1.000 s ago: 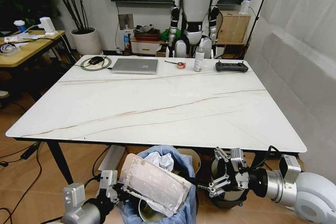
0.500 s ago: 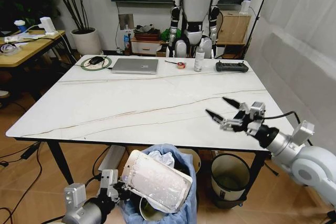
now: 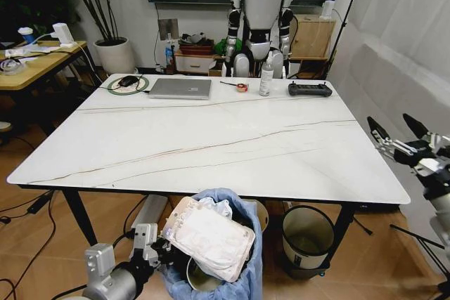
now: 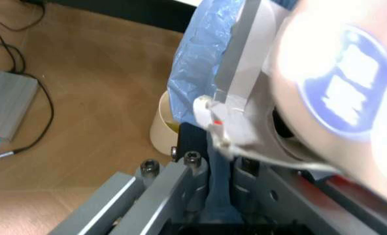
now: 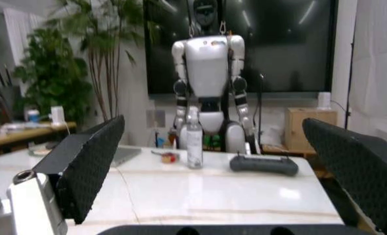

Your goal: Pick up the trash bin and place the trash from the table into it.

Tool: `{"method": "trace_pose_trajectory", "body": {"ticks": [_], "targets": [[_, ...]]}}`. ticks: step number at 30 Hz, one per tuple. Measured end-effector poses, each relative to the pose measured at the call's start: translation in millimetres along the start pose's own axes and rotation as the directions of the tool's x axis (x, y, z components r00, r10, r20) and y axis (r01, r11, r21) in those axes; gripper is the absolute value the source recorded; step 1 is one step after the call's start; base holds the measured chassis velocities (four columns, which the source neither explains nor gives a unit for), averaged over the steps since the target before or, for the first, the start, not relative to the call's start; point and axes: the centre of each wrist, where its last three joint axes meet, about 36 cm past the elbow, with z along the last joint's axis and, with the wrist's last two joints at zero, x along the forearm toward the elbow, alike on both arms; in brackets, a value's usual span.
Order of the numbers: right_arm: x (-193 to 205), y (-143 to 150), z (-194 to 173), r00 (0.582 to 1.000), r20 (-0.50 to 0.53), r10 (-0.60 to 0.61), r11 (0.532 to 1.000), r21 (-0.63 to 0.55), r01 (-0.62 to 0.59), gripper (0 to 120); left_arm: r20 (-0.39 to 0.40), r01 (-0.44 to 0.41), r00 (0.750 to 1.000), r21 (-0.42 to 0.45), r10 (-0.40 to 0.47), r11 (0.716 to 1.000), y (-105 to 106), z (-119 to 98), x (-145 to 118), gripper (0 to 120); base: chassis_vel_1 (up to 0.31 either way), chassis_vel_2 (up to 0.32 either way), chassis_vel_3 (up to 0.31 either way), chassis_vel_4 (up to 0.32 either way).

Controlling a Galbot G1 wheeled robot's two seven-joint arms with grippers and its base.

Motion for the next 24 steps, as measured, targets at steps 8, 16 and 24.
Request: {"method": "trace_pose_trajectory", "body": {"ticks": [8,16,24], "targets": [[61,8,18,0.995,-0.062,0.080,0.993,0.088,-0.075,100,0.015,0.009,1.000,-0.023,-0.008,1.000,0,1,0,0,0.000,0.000,0.000,0.000],[104,7,35,0.987,-0.058,0.148,0.986,0.092,-0.142,100,0.031,0.011,0.999,-0.048,-0.009,0.999,-1,5,0,0,0.000,0.000,0.000,0.000],[107,8,39,0.988,-0.049,0.146,0.987,0.077,-0.142,100,0.040,0.016,0.999,-0.058,-0.013,0.998,-2,10,2,0,0.000,0.000,0.000,0.000]]}}
